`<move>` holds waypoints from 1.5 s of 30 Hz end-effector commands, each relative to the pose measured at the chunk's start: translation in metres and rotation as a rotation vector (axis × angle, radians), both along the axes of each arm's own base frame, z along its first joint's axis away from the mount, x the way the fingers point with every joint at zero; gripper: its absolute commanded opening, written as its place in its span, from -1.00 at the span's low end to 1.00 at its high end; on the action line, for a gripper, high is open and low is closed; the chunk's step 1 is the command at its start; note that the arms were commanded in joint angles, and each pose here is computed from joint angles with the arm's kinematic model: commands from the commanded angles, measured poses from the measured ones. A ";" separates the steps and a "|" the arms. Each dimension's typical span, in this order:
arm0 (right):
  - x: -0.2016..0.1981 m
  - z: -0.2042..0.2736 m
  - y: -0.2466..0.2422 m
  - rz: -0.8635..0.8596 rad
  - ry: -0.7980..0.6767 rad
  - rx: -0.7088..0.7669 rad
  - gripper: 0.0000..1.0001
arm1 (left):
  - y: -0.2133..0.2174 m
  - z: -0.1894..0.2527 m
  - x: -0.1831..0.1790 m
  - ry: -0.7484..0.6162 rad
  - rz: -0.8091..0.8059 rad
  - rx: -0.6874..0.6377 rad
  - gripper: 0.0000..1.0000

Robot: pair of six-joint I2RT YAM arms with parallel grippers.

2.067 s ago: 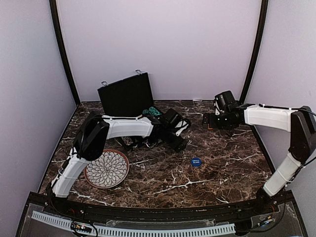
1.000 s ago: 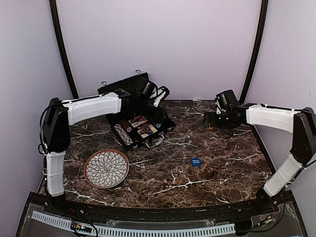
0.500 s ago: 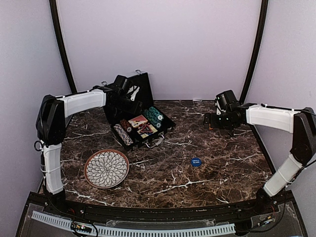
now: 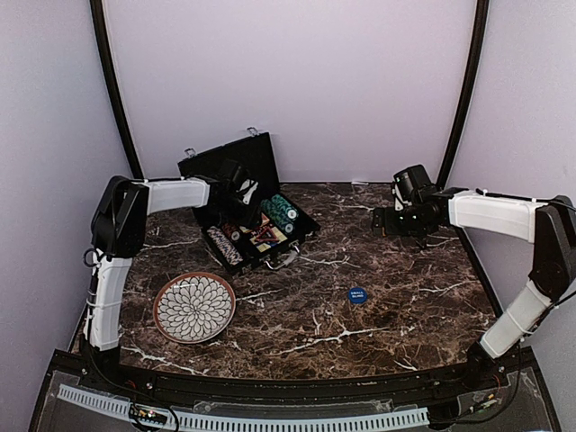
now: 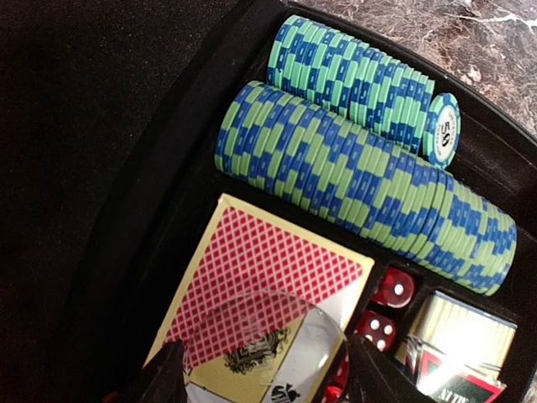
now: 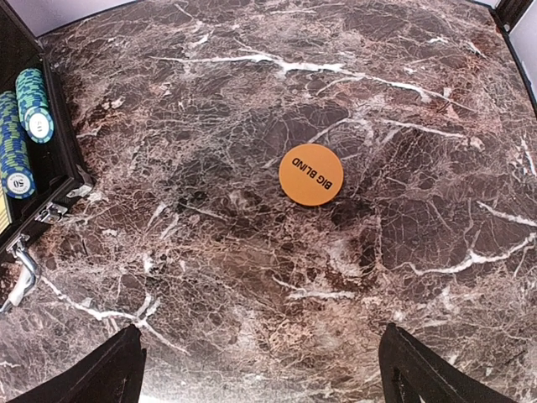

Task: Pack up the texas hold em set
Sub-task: Place the dealer button in the poker case, then adjust the big blind button at the center of the board.

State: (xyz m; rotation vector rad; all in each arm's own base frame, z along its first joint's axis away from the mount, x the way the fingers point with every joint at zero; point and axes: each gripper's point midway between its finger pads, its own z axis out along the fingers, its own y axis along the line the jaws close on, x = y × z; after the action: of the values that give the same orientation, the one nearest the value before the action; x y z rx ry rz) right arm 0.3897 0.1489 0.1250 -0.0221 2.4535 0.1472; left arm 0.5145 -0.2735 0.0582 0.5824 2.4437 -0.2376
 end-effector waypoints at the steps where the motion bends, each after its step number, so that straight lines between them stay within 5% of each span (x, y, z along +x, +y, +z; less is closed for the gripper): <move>1: 0.007 0.014 -0.005 -0.015 -0.036 -0.021 0.97 | -0.003 0.024 0.016 -0.061 0.002 -0.013 -0.04; 15: 0.025 -0.019 -0.033 -0.094 0.033 -0.118 0.97 | -0.008 0.071 0.015 -0.109 0.030 -0.101 0.95; 31: 0.100 -0.067 -0.012 -0.024 0.121 -0.205 0.88 | -0.020 0.178 -0.034 -0.194 -0.034 -0.402 0.94; 45: 0.108 -0.097 -0.018 -0.029 0.176 -0.215 0.61 | -0.022 0.186 -0.053 -0.199 -0.067 -0.445 0.79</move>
State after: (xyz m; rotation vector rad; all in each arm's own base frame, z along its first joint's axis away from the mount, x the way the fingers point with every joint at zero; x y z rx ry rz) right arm 0.4953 0.1379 0.0322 -0.0858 2.6265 -0.1199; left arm 0.4698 -0.2916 0.2119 0.4536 2.1673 -0.6439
